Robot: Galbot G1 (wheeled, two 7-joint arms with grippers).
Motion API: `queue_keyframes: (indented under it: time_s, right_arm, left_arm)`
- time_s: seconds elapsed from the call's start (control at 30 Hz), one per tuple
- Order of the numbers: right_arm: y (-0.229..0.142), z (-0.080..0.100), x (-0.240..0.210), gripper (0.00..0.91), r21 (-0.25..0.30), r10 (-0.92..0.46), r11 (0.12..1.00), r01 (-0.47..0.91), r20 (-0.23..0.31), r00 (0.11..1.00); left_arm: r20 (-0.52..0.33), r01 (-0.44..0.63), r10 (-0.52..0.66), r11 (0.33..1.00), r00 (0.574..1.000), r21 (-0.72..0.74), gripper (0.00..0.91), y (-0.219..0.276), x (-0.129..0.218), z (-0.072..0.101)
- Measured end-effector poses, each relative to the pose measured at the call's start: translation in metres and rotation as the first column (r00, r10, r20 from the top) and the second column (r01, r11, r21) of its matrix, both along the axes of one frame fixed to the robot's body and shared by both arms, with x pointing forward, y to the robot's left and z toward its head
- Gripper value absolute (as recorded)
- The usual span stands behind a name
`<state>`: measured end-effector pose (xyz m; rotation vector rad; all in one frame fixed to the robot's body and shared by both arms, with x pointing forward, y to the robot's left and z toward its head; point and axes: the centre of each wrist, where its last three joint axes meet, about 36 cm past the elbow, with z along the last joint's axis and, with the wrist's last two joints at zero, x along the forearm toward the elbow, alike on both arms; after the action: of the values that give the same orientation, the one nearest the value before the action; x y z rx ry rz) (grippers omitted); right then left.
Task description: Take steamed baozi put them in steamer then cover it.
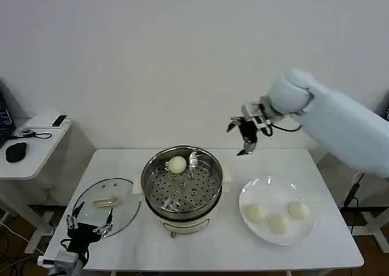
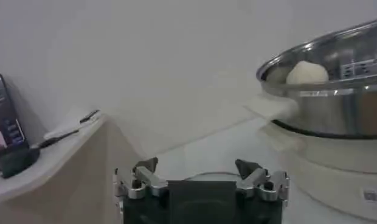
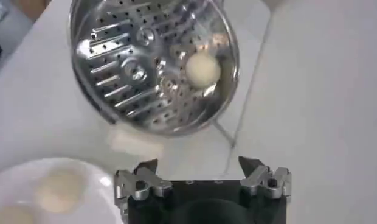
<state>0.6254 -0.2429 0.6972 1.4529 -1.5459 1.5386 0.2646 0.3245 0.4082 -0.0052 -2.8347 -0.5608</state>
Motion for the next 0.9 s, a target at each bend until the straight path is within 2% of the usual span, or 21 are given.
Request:
queue_keyframes:
  time_s: [0.2, 0.4, 0.63, 0.9]
  right_arm:
    - [-0.033, -0.03, -0.007, 0.907, -0.016, -0.118, 0.993, 0.117, -0.075, 0.99]
    - [-0.05, -0.07, -0.017, 0.907, -0.053, -0.18, 0.983, 0.174, -0.141, 0.973]
    - [-0.054, -0.118, -0.031, 0.907, -0.088, -0.21, 0.977, 0.195, -0.221, 0.952]
    - [-0.054, -0.158, -0.039, 0.907, -0.124, -0.234, 0.97, 0.207, -0.267, 0.935]
  left_arm:
    - [0.001, 0.009, -0.009, 1.0, 1.0, 0.006, 0.907, -0.001, -0.003, 0.003]
    - [-0.002, 0.017, -0.017, 1.0, 1.0, 0.011, 0.907, -0.002, -0.004, 0.004]
    - [-0.011, 0.026, -0.025, 1.0, 1.0, 0.017, 0.907, -0.006, -0.005, 0.001]
    - [-0.012, 0.02, -0.02, 1.0, 1.0, 0.015, 0.907, -0.007, -0.008, 0.001]
